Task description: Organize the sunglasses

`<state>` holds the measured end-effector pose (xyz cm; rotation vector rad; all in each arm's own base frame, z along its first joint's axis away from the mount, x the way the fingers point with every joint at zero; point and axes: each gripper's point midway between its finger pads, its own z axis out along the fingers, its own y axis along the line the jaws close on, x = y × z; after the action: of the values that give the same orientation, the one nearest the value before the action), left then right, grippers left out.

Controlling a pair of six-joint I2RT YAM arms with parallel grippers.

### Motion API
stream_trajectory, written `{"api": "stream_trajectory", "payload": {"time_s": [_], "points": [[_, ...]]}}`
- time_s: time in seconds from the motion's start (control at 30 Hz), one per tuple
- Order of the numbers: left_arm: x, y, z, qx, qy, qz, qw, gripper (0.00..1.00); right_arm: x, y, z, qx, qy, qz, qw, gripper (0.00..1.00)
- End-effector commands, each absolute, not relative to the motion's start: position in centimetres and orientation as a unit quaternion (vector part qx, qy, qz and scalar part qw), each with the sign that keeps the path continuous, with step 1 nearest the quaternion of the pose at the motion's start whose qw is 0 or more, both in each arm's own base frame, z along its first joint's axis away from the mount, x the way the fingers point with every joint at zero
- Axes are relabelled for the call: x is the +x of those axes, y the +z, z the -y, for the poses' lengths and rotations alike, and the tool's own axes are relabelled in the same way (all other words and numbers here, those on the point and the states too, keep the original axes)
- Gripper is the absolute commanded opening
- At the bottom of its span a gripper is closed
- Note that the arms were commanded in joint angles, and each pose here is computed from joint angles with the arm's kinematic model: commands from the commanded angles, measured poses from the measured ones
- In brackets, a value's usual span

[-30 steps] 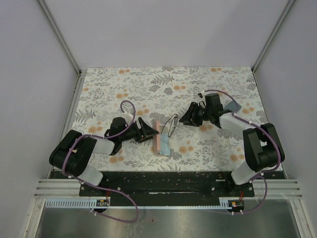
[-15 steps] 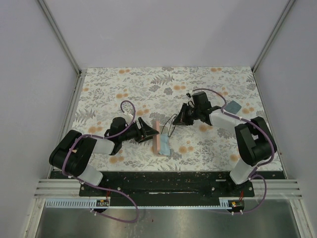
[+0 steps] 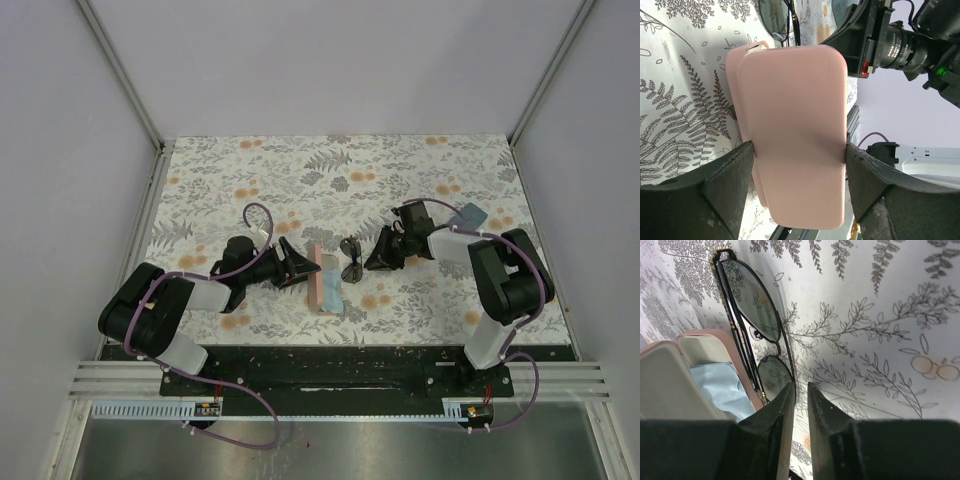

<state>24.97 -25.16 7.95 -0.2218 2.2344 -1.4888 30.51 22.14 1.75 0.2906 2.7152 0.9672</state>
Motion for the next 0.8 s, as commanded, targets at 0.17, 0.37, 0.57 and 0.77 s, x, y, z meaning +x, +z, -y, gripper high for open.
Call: {"api": "stream_trajectory", "payload": {"time_s": [0.17,0.37,0.57,0.77], "points": [[26.2,10.4,25.4,-0.051,-0.544,-0.793,0.268,0.53,31.5,6.8,-20.9,0.056,0.306,-0.93,0.194,0.38],[26.5,10.6,25.5,-0.05,-0.546,-0.792,0.269,0.52,32.0,7.6,-22.8,0.004,0.274,-0.942,0.195,0.43],[26.3,10.3,25.4,-0.052,-0.545,-0.794,0.264,0.52,32.8,6.7,-24.4,-0.007,0.256,-0.949,0.186,0.47],[26.1,9.8,25.4,-0.054,-0.544,-0.796,0.258,0.52,33.5,4.9,-24.7,-0.01,0.222,-0.958,0.178,0.47]]}}
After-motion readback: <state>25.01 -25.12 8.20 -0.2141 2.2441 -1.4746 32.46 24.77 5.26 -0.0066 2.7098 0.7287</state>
